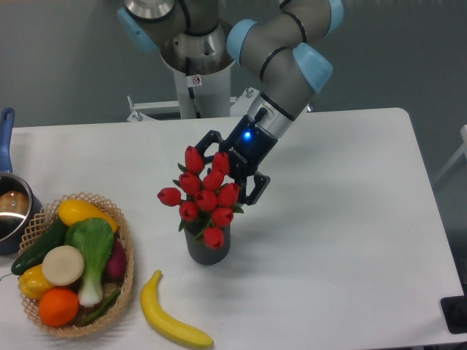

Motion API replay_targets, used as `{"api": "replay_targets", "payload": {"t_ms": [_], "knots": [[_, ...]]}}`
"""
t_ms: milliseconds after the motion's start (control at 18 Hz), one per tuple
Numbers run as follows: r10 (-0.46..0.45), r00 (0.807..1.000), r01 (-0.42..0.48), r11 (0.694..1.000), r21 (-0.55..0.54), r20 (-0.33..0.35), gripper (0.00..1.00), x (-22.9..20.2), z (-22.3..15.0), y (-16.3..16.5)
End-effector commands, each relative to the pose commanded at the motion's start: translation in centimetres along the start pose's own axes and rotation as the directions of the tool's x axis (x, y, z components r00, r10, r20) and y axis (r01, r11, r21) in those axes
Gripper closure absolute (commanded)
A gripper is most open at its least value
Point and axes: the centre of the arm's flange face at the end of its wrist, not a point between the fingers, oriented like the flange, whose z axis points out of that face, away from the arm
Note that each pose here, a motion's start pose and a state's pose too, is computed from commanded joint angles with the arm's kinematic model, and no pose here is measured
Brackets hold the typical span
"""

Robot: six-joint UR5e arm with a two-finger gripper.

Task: Pick up the flowers from the vase
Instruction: 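Close the gripper around the tulip bunch just below the blooms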

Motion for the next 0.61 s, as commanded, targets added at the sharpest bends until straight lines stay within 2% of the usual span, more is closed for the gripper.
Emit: {"api": "replay_targets", "payload": {"t_ms": [611], "knots": [[-0.015, 0.999, 0.018, 0.995, 0.097, -0.028, 0.0, -0.76, 0.65, 0.12]]}}
